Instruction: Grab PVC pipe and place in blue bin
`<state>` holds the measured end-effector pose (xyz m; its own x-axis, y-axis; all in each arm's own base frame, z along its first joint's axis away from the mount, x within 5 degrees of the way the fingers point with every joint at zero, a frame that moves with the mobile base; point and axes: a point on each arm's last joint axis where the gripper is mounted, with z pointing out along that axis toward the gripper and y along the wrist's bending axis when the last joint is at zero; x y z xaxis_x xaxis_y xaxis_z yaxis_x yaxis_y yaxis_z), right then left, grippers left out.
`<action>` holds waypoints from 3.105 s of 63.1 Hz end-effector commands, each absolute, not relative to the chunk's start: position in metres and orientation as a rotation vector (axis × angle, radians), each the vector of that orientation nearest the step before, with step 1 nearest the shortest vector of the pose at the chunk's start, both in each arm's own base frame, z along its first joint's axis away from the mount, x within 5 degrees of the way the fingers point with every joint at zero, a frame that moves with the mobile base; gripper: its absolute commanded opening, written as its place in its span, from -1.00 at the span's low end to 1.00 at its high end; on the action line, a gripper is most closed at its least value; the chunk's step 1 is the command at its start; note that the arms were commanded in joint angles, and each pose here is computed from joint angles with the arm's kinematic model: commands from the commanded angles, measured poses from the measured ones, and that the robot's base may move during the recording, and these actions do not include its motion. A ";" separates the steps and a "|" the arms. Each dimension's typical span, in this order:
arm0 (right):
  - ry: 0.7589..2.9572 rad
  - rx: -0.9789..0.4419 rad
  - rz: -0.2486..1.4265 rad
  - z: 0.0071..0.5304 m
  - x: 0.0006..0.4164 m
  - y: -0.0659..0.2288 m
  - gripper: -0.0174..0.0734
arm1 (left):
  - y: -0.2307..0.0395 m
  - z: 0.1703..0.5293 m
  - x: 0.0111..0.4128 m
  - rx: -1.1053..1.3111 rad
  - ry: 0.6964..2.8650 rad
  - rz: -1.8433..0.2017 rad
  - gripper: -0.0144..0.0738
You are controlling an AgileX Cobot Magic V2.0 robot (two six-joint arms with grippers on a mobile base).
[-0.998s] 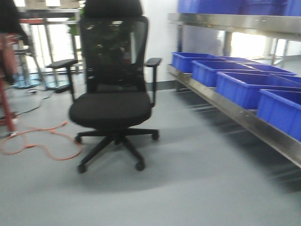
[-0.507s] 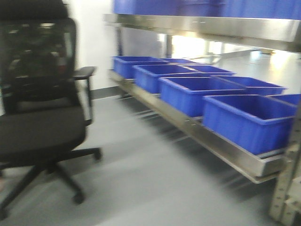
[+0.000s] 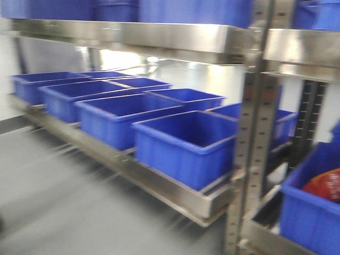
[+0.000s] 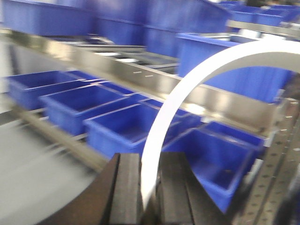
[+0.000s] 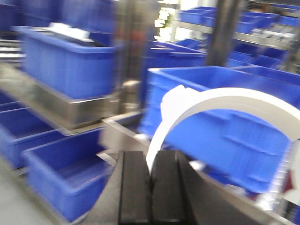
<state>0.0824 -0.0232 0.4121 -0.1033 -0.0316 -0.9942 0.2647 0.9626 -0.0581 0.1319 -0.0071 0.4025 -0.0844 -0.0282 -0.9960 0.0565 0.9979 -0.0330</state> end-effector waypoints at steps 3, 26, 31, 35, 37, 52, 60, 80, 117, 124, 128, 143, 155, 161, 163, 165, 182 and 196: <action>1.629 0.175 -0.258 0.416 0.082 -0.023 -0.99 | -0.008 0.406 0.130 0.012 1.619 -0.088 -0.92; 1.629 0.175 -0.258 0.416 0.082 -0.023 -0.99 | -0.008 0.406 0.130 0.012 1.619 -0.088 -0.92; 1.629 0.175 -0.258 0.416 0.082 -0.023 -0.99 | -0.008 0.406 0.130 0.012 1.619 -0.088 -0.92; 1.629 0.175 -0.258 0.416 0.082 -0.023 -0.99 | -0.008 0.406 0.130 0.012 1.619 -0.088 -0.92; 1.629 0.175 -0.258 0.416 0.082 -0.023 -0.99 | -0.008 0.406 0.130 0.012 1.619 -0.088 -0.92; 1.629 0.175 -0.258 0.416 0.082 -0.023 -0.99 | -0.008 0.406 0.130 0.012 1.619 -0.088 -0.92; 1.629 0.175 -0.258 0.416 0.082 -0.023 -0.99 | -0.008 0.406 0.130 0.012 1.619 -0.088 -0.92; 1.629 0.175 -0.258 0.416 0.082 -0.023 -0.99 | -0.008 0.406 0.130 0.012 1.619 -0.088 -0.92; 1.629 0.175 -0.258 0.416 0.082 -0.023 -0.99 | -0.008 0.406 0.130 0.012 1.619 -0.088 -0.92; 1.629 0.175 -0.258 0.416 0.082 -0.023 -0.99 | -0.008 0.406 0.130 0.012 1.619 -0.088 -0.92; 1.629 0.175 -0.258 0.416 0.082 -0.023 -0.99 | -0.008 0.406 0.130 0.012 1.619 -0.088 -0.92; 1.629 0.175 -0.258 0.416 0.082 -0.023 -0.99 | -0.008 0.406 0.130 0.012 1.619 -0.088 -0.92; 1.629 0.175 -0.258 0.416 0.082 -0.023 -0.99 | -0.008 0.406 0.130 0.012 1.619 -0.088 -0.92; 1.629 0.175 -0.258 0.416 0.082 -0.023 -0.99 | -0.008 0.406 0.130 0.012 1.619 -0.088 -0.92; 1.629 0.175 -0.258 0.416 0.082 -0.023 -0.99 | -0.008 0.406 0.130 0.012 1.619 -0.088 -0.92; 1.629 0.175 -0.258 0.416 0.082 -0.023 -0.99 | -0.008 0.406 0.130 0.012 1.619 -0.088 -0.92; 1.629 0.175 -0.258 0.416 0.082 -0.023 -0.99 | -0.008 0.406 0.130 0.012 1.619 -0.088 -0.92; 1.629 0.175 -0.258 0.416 0.082 -0.023 -0.99 | -0.008 0.406 0.130 0.012 1.619 -0.088 -0.92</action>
<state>0.0824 -0.0232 0.4121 -0.1033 -0.0316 -0.9942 0.2647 0.9626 -0.0581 0.1319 -0.0071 0.4025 -0.0844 -0.0282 -0.9960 0.0565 0.9979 -0.0330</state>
